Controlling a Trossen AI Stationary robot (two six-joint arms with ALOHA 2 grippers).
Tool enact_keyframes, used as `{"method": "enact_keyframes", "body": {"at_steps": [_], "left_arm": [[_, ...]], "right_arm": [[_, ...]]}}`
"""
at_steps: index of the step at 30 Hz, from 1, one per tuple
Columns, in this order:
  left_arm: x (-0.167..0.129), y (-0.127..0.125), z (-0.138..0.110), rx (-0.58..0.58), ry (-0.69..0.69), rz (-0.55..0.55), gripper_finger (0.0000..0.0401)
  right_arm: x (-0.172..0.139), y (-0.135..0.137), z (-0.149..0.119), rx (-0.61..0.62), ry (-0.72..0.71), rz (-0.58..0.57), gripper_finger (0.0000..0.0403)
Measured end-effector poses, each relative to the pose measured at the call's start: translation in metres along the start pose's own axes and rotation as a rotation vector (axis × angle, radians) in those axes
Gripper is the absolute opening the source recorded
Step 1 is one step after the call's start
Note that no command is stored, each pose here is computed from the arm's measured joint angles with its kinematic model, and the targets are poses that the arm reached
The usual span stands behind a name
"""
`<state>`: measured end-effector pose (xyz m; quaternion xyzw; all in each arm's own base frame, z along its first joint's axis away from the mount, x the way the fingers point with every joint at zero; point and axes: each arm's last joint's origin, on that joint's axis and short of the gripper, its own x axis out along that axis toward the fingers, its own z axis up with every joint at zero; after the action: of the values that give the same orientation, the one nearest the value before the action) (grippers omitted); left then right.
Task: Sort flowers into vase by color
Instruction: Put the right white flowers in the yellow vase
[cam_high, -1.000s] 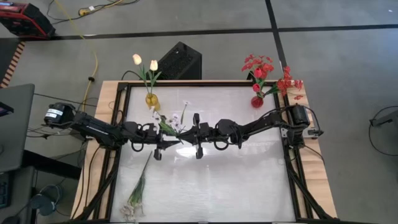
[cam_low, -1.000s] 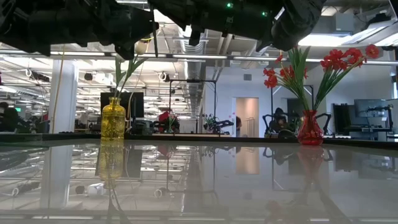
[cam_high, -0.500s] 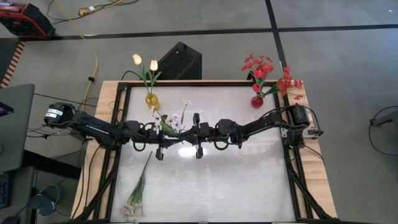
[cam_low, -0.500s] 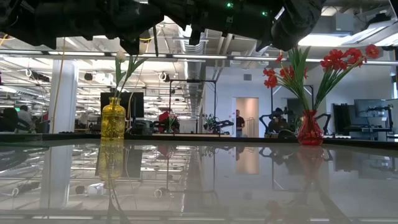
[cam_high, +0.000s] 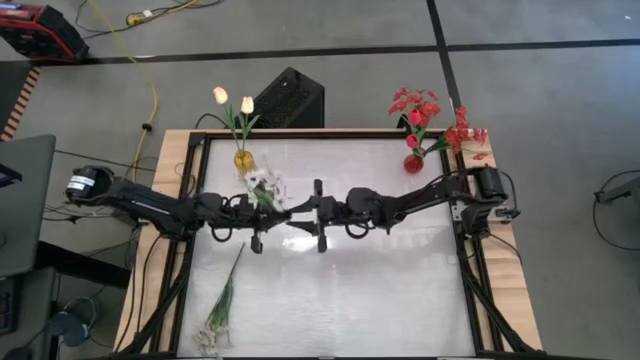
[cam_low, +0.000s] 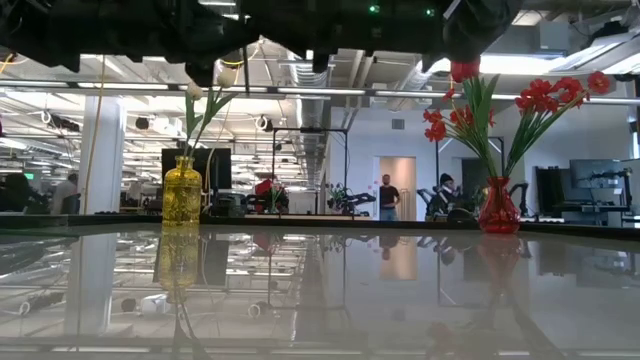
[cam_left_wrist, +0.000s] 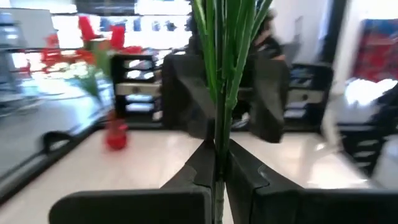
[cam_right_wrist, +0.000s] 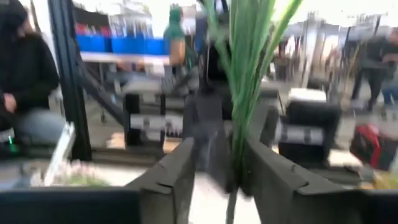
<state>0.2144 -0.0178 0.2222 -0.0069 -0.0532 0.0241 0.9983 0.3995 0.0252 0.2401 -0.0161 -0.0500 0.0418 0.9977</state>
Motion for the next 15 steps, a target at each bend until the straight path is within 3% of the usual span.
{"method": "enact_keyframes", "body": {"at_steps": [5,9,15], "left_arm": [[-0.019,0.012,0.015,0.111,0.037,0.200,0.0002],[-0.037,0.031,0.026,0.231,0.083,0.427,0.0001],[-0.060,0.071,0.035,0.256,0.113,0.637,0.0001]], "right_arm": [[-0.012,-0.002,0.001,0.018,0.237,0.002,0.0204],[-0.023,0.006,-0.004,0.028,0.426,0.027,0.0211],[-0.024,0.021,-0.011,0.022,0.475,0.069,0.0204]]}}
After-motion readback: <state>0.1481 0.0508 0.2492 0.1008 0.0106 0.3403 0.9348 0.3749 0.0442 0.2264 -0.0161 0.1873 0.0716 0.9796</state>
